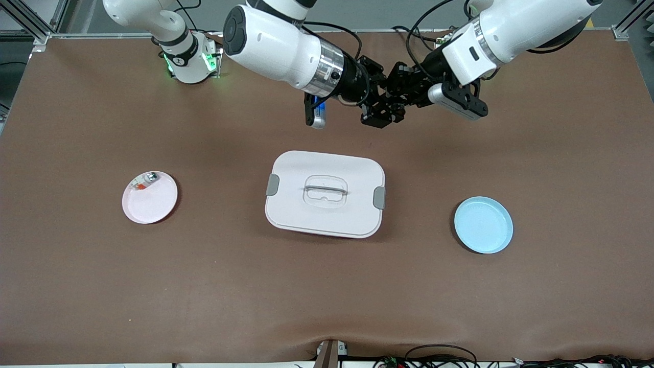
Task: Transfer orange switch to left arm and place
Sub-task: 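Grasp the orange switch with the left gripper from the right gripper, then carry the switch to the blue plate while the right gripper withdraws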
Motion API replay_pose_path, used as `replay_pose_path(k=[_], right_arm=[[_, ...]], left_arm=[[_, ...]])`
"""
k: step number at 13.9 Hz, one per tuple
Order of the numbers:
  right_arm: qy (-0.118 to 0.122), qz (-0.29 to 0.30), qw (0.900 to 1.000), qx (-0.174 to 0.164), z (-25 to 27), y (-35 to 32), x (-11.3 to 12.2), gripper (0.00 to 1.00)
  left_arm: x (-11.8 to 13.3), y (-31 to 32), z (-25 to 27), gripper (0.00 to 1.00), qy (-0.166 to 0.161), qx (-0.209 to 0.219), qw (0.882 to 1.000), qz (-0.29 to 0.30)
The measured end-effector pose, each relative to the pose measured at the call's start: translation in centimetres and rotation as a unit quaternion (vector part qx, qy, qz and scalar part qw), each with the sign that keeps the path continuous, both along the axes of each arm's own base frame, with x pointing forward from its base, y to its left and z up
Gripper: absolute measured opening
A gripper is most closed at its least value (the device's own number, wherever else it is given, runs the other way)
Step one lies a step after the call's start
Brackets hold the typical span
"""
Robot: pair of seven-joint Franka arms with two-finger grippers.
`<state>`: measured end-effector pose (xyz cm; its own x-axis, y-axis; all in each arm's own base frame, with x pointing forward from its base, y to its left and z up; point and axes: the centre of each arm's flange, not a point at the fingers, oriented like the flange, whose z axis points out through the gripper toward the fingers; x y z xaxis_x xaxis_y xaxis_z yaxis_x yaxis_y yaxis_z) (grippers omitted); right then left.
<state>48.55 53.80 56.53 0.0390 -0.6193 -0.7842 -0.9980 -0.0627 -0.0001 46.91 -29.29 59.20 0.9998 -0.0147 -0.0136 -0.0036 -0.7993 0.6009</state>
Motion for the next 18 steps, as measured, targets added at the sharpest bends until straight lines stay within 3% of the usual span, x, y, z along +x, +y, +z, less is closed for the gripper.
replay_pose_path(k=[9,10,12,15,18], right_arm=[[-0.001,-0.009,1.000,-0.001,-0.9,0.1,0.5,0.73],[-0.001,-0.010,1.000,-0.001,-1.0,0.2,0.6,0.78],[-0.002,-0.007,1.000,0.002,-0.2,0.0,0.6,1.00],[-0.003,-0.006,1.000,0.007,0.5,-0.1,0.6,1.00],[-0.001,-0.005,1.000,0.004,0.5,-0.4,0.9,1.00]], left_arm=[[1.0,0.2,-1.0,0.34,-0.006,-0.002,1.000,-0.018],[1.2,0.4,-1.4,0.34,-0.014,0.009,0.999,-0.029],[2.3,1.9,-2.9,0.34,-0.027,0.036,0.998,-0.046],[3.6,3.5,-4.3,0.34,-0.034,0.048,0.996,-0.060],[4.7,5.5,-5.4,0.34,-0.059,0.092,0.990,-0.092]])
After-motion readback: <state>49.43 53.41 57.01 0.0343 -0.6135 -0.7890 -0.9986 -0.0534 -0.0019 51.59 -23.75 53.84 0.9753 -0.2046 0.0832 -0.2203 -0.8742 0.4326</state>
